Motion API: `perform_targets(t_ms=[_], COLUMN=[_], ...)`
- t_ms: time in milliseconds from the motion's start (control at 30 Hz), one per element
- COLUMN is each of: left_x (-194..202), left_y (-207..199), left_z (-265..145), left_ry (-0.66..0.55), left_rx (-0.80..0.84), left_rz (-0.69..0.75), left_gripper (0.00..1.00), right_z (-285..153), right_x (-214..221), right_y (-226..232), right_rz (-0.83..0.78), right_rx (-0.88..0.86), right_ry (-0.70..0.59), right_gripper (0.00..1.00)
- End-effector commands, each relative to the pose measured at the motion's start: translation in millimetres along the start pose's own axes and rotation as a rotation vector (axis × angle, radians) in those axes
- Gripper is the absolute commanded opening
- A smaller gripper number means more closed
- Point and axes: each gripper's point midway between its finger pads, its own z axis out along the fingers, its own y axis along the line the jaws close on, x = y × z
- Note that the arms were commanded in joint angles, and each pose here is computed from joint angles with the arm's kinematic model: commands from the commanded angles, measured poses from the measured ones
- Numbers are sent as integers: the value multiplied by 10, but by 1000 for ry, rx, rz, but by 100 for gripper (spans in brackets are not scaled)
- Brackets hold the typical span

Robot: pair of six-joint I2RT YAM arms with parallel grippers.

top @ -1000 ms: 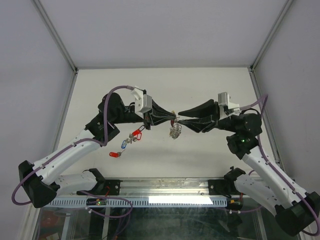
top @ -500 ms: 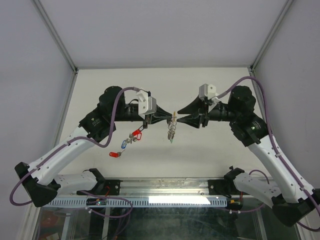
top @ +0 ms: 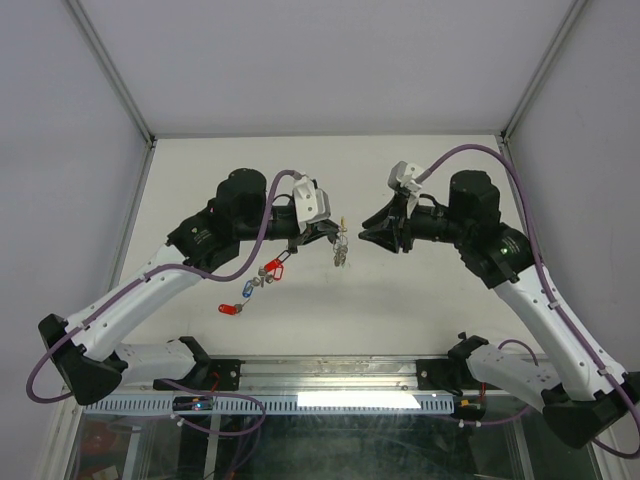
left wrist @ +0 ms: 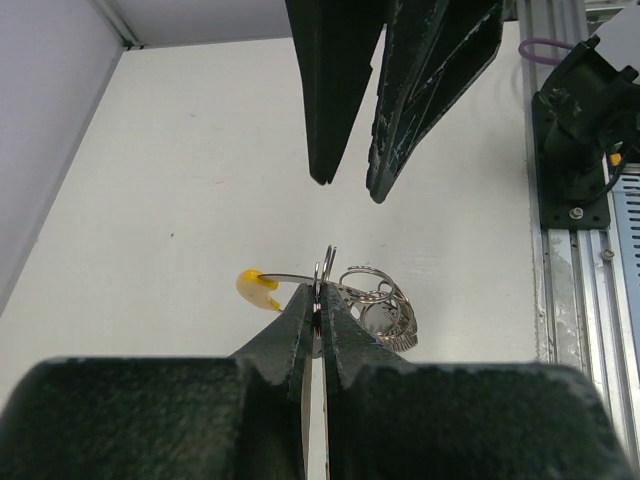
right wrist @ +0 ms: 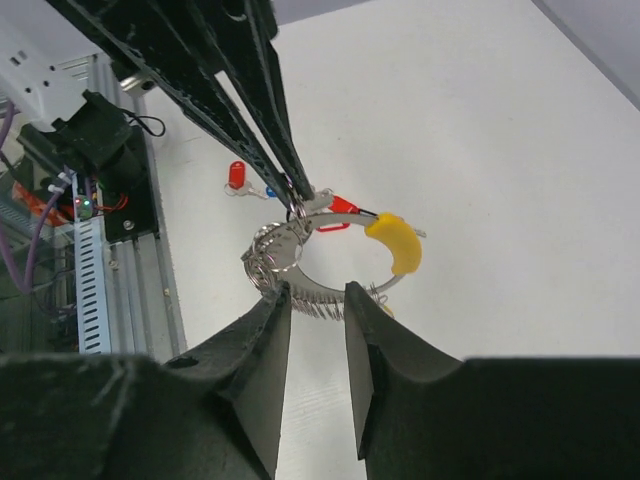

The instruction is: Put the keys on the keyring

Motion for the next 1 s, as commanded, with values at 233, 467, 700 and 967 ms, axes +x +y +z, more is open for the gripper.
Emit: perform_targets(t_ms=[233, 467, 700, 967], left_x=[-206, -215, -221, -182], left_y=[95, 89, 60, 25], left_z=[-19, -8, -13, -22], left_ry=[-26, -24, -19, 6], left_rx=[-43, -31, -7, 21], left_rz=[33, 38, 61, 85], left_gripper=[0, 0, 0, 0], right_z=[-141, -43, 205, 329], right_x=[-1, -113, -72, -91], right_y=[190, 113, 44, -16], right_rz=[56, -46, -172, -268], right_rx=[-8, -22, -18, 3], right_ry=[-12, -71, -34, -14], right_gripper=[44, 46, 45, 37])
